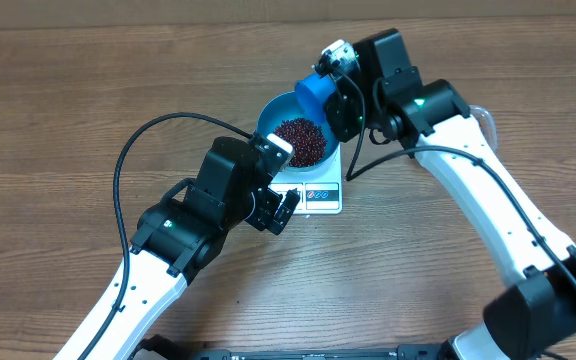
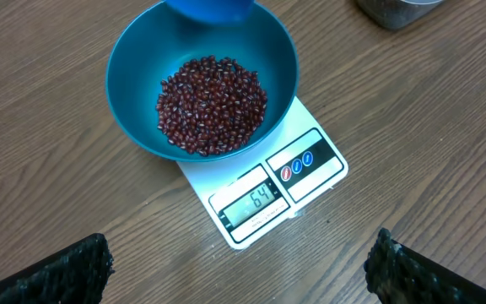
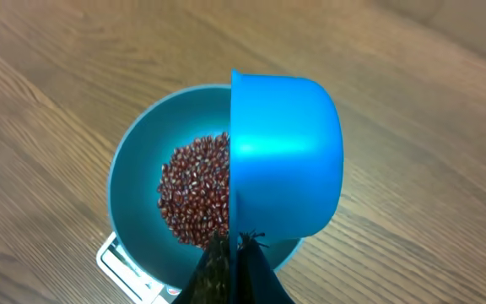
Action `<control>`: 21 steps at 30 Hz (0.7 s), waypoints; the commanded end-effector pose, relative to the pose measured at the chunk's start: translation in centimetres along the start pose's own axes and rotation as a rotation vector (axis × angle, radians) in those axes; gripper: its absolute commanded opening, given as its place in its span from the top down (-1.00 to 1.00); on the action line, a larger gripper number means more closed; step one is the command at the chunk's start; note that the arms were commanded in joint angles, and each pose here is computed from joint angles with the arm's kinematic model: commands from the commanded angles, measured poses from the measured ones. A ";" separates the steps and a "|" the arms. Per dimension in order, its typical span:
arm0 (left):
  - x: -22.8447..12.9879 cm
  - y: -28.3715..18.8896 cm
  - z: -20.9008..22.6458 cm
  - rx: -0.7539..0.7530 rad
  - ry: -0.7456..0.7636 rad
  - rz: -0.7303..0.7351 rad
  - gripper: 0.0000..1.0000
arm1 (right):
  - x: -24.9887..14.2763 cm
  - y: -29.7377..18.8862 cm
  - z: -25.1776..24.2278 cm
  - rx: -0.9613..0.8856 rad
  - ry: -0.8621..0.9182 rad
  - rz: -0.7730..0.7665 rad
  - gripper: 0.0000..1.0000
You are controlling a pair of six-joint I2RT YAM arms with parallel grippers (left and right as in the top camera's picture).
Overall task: Scoop item into bowl and weigh 150g on scale
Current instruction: 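Tilt the scoop with the right gripper to pour beans into the bowl, then move the empty scoop with the right gripper back to the bean tub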
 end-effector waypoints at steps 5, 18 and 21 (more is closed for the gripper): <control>0.2 -0.5 0.1 0.006 0.007 -0.019 -0.99 | 1.5 -4.6 -1.5 -0.247 0.068 -0.116 0.93; 0.2 -0.5 0.1 0.006 0.007 -0.019 -0.99 | -0.3 -6.0 -6.3 -0.554 0.244 -0.063 0.93; 0.2 -0.5 0.1 0.006 0.007 -0.019 -0.99 | -0.8 -6.5 -7.9 -0.583 0.311 -0.051 0.93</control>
Point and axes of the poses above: each gripper's point midway between its finger pads, its own y axis out along the fingers, its own z axis along the line the jaws close on, x = y × z, the point moved 8 cm from there along -y, back along the fingers, and after that the axes turned 10 degrees about y, right-handed, at the moved point
